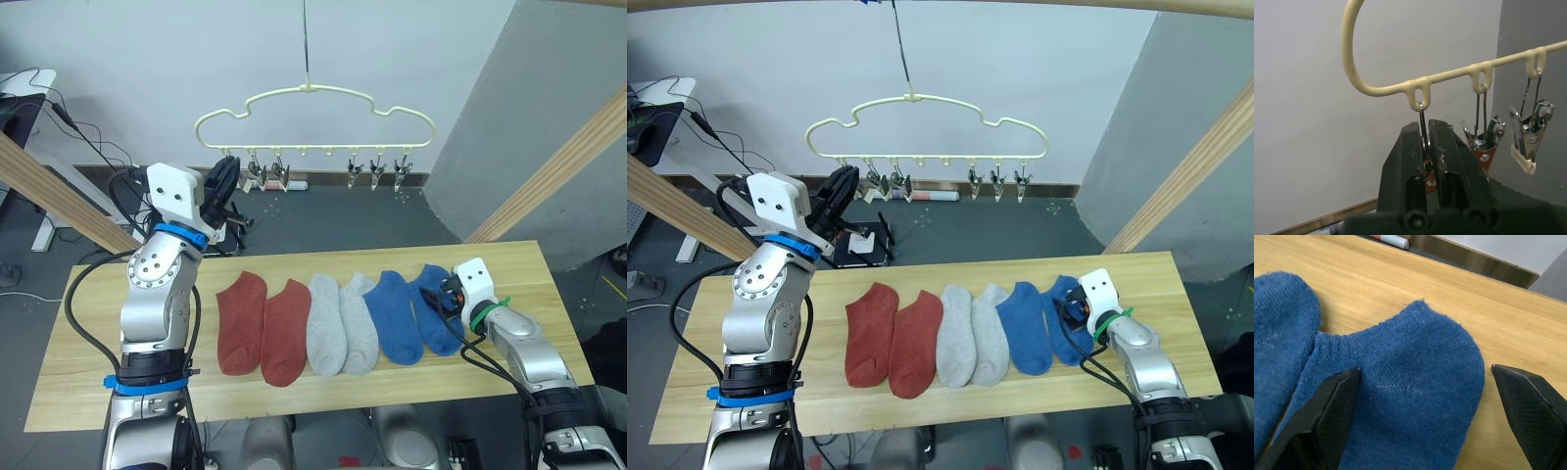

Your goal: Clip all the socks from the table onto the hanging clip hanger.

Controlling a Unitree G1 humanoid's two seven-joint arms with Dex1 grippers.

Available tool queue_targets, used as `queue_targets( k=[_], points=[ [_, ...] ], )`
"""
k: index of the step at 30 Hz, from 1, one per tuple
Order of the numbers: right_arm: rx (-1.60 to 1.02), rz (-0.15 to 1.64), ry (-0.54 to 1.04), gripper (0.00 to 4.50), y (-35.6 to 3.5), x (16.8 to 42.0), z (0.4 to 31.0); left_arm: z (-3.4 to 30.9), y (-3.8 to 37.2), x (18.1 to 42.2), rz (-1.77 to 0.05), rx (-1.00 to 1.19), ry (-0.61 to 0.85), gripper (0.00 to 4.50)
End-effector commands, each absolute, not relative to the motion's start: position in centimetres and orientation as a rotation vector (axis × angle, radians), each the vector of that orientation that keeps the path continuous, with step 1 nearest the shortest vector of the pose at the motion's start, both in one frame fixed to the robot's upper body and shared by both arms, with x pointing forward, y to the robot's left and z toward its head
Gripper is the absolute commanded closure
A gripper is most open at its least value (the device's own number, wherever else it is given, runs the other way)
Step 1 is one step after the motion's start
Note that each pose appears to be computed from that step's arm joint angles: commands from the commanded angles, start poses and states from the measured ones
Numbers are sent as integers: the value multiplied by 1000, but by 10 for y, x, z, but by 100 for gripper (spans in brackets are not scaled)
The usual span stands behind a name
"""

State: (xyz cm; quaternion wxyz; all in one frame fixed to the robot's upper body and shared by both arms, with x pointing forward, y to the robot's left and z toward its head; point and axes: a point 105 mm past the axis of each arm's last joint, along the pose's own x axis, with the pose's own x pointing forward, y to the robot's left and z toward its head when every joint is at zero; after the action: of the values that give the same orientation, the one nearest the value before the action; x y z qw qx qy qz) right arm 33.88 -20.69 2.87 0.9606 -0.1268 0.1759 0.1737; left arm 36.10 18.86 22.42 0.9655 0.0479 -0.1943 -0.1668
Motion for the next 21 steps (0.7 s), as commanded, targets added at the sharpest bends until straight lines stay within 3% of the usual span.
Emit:
queue_targets(
  k=[1, 9, 21],
  points=[
    [-247, 351, 371, 0, -210, 335, 25, 237, 190, 355, -345, 115, -436, 448],
    [-320, 369, 211, 0, -206, 333, 51, 234, 191, 355, -347, 119, -428, 448],
    [-351, 481, 301, 0, -195, 338, 35, 231, 189, 355, -364, 116, -417, 448]
  ],
)
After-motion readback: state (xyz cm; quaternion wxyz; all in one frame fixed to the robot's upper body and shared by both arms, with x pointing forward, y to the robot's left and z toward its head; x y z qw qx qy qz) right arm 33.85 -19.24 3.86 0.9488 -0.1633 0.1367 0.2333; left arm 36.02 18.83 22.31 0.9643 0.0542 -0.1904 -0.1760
